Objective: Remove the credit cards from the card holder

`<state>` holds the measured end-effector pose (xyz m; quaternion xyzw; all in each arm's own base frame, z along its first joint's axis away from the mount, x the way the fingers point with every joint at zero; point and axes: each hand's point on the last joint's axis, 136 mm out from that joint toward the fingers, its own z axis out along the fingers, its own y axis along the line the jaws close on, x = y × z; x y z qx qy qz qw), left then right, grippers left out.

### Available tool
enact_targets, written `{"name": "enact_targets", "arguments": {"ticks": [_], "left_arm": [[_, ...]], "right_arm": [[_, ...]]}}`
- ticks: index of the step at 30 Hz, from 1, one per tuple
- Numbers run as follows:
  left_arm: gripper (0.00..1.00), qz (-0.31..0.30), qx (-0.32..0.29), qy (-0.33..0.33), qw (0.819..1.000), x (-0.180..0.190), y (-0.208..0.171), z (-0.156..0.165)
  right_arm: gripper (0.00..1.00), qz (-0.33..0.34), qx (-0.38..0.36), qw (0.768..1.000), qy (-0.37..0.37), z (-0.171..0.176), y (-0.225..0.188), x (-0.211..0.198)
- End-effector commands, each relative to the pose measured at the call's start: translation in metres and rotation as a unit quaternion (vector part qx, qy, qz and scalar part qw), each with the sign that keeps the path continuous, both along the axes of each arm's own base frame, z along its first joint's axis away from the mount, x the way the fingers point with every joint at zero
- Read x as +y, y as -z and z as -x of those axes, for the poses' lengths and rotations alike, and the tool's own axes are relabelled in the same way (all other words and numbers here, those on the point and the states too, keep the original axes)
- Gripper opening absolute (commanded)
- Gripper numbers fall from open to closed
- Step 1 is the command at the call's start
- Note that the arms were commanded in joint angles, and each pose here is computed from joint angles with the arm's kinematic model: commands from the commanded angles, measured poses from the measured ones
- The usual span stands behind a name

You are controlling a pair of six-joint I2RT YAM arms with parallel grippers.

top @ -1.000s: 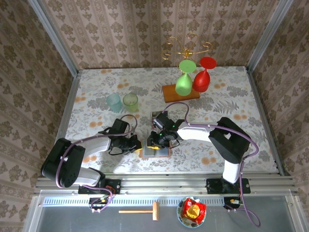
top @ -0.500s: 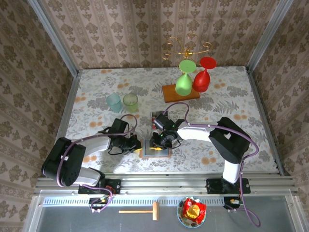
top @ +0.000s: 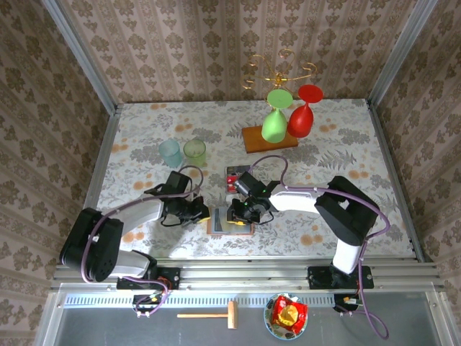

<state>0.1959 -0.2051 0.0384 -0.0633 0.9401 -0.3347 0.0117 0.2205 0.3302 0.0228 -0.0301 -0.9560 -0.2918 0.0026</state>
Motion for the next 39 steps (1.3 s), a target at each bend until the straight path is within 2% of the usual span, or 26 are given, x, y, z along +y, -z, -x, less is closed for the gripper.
{"name": "enact_targets", "arguments": {"ticks": [1,17,23,28,39], "left_arm": [[0.06,0.01,-0.01,-0.001,1.0,-0.007,-0.016,-0.004],[0.13,0.061,0.011,0.01,0.998,-0.043,-0.009,-0.004],[0.14,0.067,0.008,0.017,0.998,-0.048,-0.015,-0.006],[0.17,0.068,0.002,0.028,0.997,-0.055,-0.021,-0.009],[0.22,0.084,0.029,0.103,0.991,-0.106,-0.017,0.002]], "right_arm": [[0.26,-0.012,0.001,1.0,0.007,-0.001,-0.003,-0.002],[0.25,-0.027,0.006,1.0,0.008,0.0,-0.001,-0.001],[0.27,-0.034,-0.012,0.999,0.014,-0.004,-0.018,-0.002],[0.29,-0.017,-0.044,0.998,0.03,-0.013,-0.038,-0.02],[0.3,0.003,-0.093,0.993,0.075,-0.023,-0.069,-0.07]]}}
